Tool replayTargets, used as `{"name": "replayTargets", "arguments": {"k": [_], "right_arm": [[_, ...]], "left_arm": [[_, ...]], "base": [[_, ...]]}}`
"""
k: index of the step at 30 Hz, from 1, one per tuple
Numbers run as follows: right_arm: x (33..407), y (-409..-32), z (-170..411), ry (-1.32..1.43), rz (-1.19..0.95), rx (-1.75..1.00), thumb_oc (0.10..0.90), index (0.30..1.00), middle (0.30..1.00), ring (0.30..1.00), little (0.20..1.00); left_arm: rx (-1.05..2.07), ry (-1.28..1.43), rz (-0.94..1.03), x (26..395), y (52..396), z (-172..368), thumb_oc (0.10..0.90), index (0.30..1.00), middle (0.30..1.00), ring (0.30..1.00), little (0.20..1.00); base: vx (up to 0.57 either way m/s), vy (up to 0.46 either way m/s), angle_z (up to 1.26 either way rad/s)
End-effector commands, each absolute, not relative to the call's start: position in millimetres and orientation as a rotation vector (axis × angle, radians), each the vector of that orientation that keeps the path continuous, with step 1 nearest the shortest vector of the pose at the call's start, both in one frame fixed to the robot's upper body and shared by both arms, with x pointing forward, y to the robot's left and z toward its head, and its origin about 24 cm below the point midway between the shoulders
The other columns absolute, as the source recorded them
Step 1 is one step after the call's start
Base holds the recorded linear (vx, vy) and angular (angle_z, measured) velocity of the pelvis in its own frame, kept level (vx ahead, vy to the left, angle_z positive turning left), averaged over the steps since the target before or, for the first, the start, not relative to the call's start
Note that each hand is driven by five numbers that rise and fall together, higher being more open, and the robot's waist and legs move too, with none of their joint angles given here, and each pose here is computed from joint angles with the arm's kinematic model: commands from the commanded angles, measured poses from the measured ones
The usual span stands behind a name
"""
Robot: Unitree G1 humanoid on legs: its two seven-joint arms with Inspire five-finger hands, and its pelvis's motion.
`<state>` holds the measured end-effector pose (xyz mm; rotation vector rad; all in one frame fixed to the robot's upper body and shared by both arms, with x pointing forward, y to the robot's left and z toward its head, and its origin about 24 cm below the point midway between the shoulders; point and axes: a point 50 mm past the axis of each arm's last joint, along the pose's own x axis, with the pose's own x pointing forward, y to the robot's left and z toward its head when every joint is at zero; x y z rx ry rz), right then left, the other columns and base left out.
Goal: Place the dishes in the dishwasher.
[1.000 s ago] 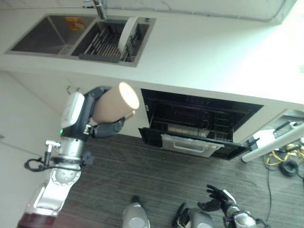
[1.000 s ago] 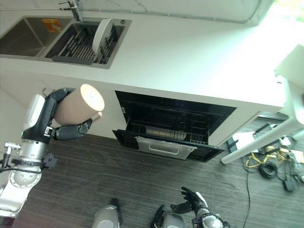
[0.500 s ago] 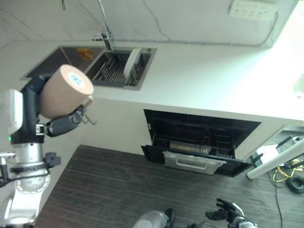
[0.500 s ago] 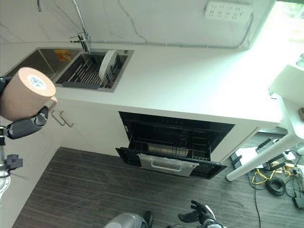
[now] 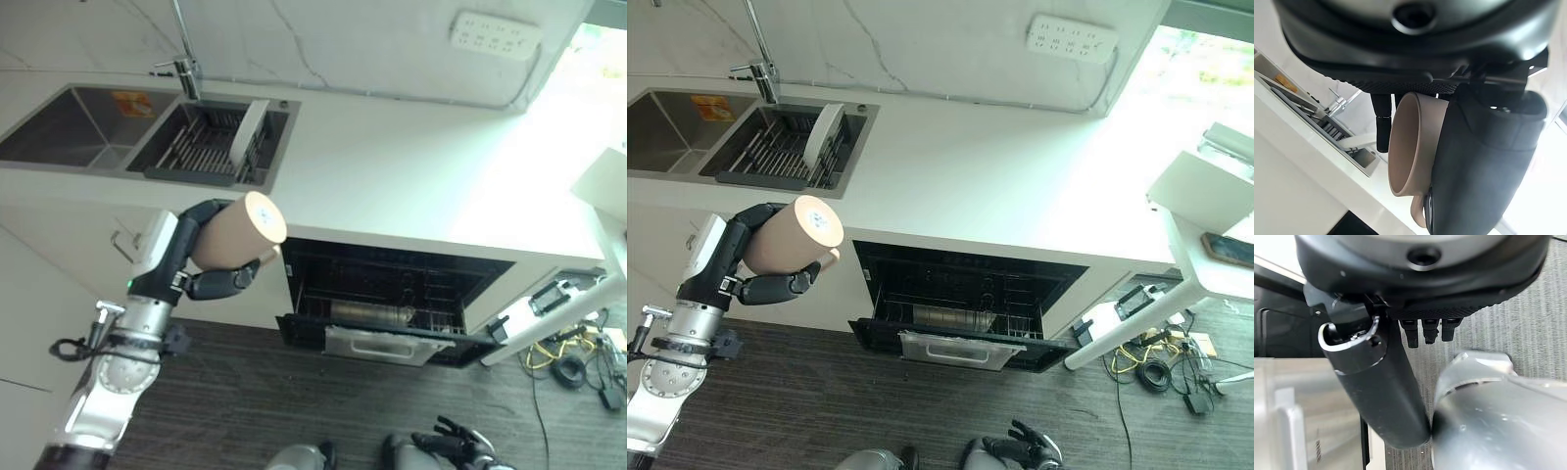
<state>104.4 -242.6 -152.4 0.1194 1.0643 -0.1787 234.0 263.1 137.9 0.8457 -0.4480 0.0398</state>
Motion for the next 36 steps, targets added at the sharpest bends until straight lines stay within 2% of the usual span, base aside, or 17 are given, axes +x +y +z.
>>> {"name": "replayTargets", "arguments": {"k": [1, 8, 11, 20, 29, 36], "right_arm": [[98, -268, -148, 1.079, -0.27, 0.1, 0.8, 0.9, 0.9, 0.9, 0.9], [89, -286, -145, 1.075, -0.386, 0.126, 0.8, 0.9, 0.9, 0.9, 0.9], [96, -291, -141, 1.039, -0.426, 0.161, 0.8, 0.9, 0.9, 0.9, 0.9], [97, -288, -141, 0.981, -0.466, 0.191, 0.8, 0.9, 0.9, 0.9, 0.9], [120, -298, -115, 0.615, -0.619, 0.241, 0.8, 0.9, 0.9, 0.9, 0.9], [144, -303, -83, 0.371, -0.663, 0.179, 0.8, 0.9, 0.9, 0.9, 0.9]], "left_arm": [[0.744, -0.824, 0.175, 235, 252, 214, 0.4, 0.3, 0.3, 0.3, 0.3], [0.685, -0.821, 0.133, 239, 250, 214, 0.4, 0.3, 0.3, 0.3, 0.3], [0.686, -0.813, 0.121, 237, 246, 206, 0.4, 0.3, 0.3, 0.3, 0.3], [0.666, -0.79, 0.144, 237, 246, 196, 0.4, 0.3, 0.3, 0.3, 0.3], [0.646, -0.775, 0.12, 235, 248, 193, 0.4, 0.3, 0.3, 0.3, 0.3], [0.563, -0.77, 0.075, 237, 245, 193, 0.4, 0.3, 0.3, 0.3, 0.3]], "base": [[-0.01, -0.23, -0.24], [-0.01, -0.076, 0.05], [0.01, 0.143, 0.13], [0.01, 0.153, -0.1], [0.01, 0.001, -0.12], [0.0, -0.031, -0.26]]}}
